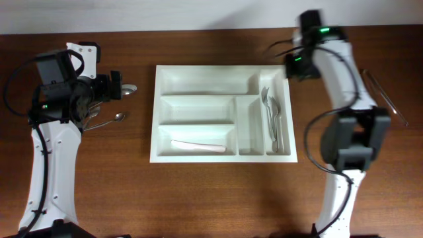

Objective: Pack container
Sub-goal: 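Carry the fork into the tray's right narrow compartment and release, then move right gripper back to the last silver fork and grasp it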

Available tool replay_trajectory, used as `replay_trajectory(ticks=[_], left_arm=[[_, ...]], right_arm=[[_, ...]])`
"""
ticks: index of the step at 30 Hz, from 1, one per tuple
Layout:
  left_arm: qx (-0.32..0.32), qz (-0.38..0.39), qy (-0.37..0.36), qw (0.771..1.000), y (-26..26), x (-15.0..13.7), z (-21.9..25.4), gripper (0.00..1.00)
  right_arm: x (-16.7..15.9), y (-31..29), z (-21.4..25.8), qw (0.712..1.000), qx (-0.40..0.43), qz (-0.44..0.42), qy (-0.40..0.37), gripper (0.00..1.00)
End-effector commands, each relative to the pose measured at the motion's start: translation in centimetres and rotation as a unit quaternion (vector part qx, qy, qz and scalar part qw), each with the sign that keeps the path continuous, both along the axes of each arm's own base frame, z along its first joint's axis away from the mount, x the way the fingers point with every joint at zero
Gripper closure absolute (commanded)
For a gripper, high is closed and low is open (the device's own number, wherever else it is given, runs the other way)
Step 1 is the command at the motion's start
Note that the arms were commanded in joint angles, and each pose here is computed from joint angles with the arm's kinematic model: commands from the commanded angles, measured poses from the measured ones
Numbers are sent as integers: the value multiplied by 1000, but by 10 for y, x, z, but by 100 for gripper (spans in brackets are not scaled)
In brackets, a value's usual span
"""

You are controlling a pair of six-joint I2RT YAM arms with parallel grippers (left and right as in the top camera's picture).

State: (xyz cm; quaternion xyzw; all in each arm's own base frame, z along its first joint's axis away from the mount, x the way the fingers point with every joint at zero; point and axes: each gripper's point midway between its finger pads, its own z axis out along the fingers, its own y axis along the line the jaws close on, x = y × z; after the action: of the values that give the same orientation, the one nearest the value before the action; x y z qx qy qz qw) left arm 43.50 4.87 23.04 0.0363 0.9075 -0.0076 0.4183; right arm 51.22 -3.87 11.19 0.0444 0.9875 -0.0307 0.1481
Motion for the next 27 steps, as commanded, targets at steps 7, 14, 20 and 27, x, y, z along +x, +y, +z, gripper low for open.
replay_trajectory(ticks=[7, 14, 20, 27], left_arm=[[9, -1, -5, 1000, 3, 4, 5, 1], [9, -1, -5, 1000, 3, 4, 5, 1], [9, -1, -5, 1000, 3, 4, 5, 1], [9, -1, -5, 1000, 3, 4, 5, 1]], right_arm=[[-34, -138, 15, 1000, -19, -14, -5, 33], [-42, -156, -8, 999, -6, 51, 8, 33], [-33, -152, -33, 994, 8, 107, 5, 34], [-36, -156, -77, 991, 11, 126, 40, 41]])
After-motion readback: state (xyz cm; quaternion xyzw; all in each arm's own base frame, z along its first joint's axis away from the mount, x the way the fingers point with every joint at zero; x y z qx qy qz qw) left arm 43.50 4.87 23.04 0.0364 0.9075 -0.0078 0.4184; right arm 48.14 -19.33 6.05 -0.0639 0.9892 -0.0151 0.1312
